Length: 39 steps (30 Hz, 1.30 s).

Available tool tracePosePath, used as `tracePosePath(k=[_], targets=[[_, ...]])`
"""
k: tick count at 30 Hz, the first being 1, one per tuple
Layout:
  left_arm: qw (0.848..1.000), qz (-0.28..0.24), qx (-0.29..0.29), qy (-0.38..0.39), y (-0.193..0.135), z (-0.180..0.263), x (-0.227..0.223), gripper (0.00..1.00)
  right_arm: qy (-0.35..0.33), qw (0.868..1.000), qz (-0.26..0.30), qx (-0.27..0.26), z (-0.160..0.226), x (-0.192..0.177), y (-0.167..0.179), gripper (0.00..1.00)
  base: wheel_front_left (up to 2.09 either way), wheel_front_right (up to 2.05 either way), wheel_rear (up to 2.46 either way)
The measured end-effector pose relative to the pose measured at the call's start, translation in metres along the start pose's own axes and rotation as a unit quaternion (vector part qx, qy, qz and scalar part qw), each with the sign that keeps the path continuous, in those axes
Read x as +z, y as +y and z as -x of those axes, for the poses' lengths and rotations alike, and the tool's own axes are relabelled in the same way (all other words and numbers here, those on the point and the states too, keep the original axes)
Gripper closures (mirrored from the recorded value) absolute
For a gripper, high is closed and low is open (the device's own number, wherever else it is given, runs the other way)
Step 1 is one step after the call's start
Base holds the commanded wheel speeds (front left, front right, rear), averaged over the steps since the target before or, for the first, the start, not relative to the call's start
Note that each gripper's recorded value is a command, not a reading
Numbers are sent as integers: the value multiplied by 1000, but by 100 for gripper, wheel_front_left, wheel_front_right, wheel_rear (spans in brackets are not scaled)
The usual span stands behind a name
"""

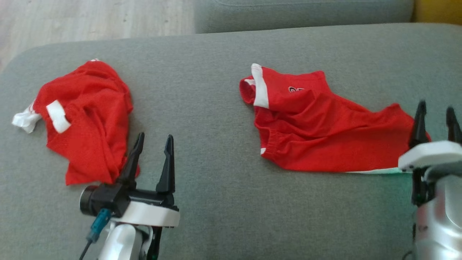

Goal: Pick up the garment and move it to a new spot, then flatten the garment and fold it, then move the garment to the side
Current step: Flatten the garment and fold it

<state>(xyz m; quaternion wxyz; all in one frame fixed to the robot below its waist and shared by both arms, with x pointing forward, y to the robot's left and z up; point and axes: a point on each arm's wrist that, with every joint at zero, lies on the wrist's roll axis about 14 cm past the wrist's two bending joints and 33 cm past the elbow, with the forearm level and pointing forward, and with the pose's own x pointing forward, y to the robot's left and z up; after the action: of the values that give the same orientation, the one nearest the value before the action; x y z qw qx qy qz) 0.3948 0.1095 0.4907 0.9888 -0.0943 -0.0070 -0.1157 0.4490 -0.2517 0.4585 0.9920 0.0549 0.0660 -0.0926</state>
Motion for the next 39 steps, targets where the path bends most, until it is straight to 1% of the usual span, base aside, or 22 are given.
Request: tracePosePath(k=[2,4,6,8,10,13,17,19,22,26,29,34,39], targets=[[1000,0,-6,-2,-3,-4,1,0,-20,1000,10,7,-1,10,4,0,0,0,0],[1000,0,-9,-3,-5,-5,1,0,-36,999,16,26,0,18,15,0,0,0,0],[1000,0,-12,-5,-7,-5,3,0,-54,997,11,60,1,27,37,0,0,0,0],[1000,0,-14,-10,-9,-6,6,0,-83,992,13,99,6,43,62,0,0,0,0],[1000,-1,-16,-14,-10,-5,9,0,-98,986,17,133,16,48,83,0,0,0,0],[1000,-1,-20,-19,-12,-3,13,0,-94,982,8,163,40,38,97,0,0,0,0],[1000,-2,-17,-22,-11,1,15,0,-55,981,2,185,69,6,106,0,0,0,0],[1000,-2,-17,-22,-11,2,15,0,-47,980,3,195,75,-1,111,0,0,0,0],[1000,-2,-16,-20,-11,4,14,0,-55,976,9,209,74,4,121,0,0,0,0],[1000,-2,-9,-15,-6,6,11,0,-50,971,38,231,73,-3,135,0,0,0,0],[1000,0,-1,-10,-1,8,7,0,-46,965,66,250,64,-6,149,0,0,0,0],[1000,7,17,1,10,11,0,0,-28,946,126,297,42,-12,185,0,0,0,0],[1000,8,25,3,17,9,-1,0,16,927,194,321,19,-34,198,0,0,0,0]])
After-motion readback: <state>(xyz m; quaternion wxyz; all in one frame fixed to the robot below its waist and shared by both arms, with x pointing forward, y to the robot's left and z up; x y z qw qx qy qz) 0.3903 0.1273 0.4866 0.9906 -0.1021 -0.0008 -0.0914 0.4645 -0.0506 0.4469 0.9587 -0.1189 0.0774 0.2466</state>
